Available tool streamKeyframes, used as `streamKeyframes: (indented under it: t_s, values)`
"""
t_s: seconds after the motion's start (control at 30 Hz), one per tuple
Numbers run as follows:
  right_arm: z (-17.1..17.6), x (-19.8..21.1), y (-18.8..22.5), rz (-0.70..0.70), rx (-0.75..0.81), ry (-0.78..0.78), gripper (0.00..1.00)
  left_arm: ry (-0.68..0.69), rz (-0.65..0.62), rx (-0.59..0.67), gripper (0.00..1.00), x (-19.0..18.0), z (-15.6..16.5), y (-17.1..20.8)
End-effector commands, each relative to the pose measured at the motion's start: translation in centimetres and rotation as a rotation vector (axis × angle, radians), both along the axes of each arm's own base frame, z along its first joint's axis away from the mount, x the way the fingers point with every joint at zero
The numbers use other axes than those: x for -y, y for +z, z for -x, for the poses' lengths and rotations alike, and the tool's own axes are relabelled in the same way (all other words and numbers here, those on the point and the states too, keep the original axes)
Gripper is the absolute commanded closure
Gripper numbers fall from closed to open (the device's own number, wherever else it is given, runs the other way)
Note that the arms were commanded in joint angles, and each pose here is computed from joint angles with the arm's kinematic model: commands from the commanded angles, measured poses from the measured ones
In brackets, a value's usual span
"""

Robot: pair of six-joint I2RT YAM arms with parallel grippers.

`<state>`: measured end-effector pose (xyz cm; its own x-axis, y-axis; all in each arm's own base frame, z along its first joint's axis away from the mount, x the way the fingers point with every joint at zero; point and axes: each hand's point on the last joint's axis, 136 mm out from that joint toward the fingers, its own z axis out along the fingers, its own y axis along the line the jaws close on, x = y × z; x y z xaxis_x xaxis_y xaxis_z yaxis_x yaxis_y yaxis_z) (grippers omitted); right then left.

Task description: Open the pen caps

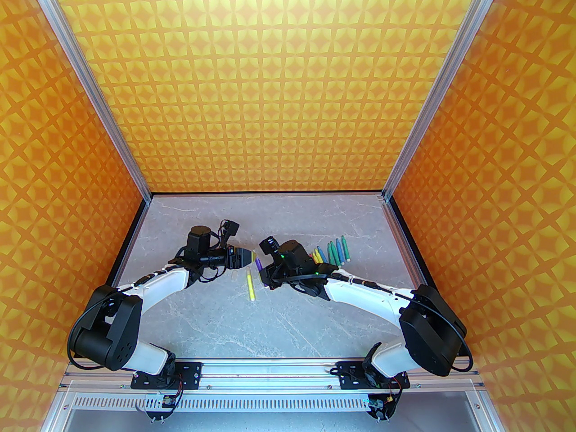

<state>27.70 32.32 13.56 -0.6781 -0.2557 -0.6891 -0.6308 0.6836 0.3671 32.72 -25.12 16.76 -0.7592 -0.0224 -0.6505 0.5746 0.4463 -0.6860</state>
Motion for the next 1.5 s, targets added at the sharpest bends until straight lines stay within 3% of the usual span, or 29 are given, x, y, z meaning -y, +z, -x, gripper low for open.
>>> streamKeyframes:
  t_s: [0.0,0.27,0.73,0.93,1.07,1.27,1.47]
  values:
    - [-0.4,-1.2,1.2,-0.04,0.027,0.039,1.0,-0.031,0.046,0.016,0.5,0.9,-0.3,1.3]
    - [-0.4,-1.2,1.7,-0.056,0.043,0.038,1.0,-0.072,0.114,-0.006,0.63,1.8,-0.1,1.8]
    - [-0.4,-0.8,1.5,-0.045,0.05,0.027,1.0,-0.096,0.132,-0.016,0.79,2.2,0.1,1.9]
    - [-0.6,-0.6,1.7,-0.043,0.069,0.017,0.67,-0.093,0.14,-0.019,0.86,2.2,-0.1,2.1]
    - [-0.8,-0.7,1.7,-0.044,0.082,0.016,0.61,-0.096,0.153,-0.02,0.91,2.3,0.0,2.5]
    - [-1.2,-1.2,1.4,-0.048,0.082,0.022,0.63,-0.111,0.181,-0.013,0.94,2.4,0.3,3.3]
    - [-1.1,-1.5,1.1,-0.055,0.076,0.033,0.83,-0.11,0.191,-0.002,0.99,2.3,0.6,3.8]
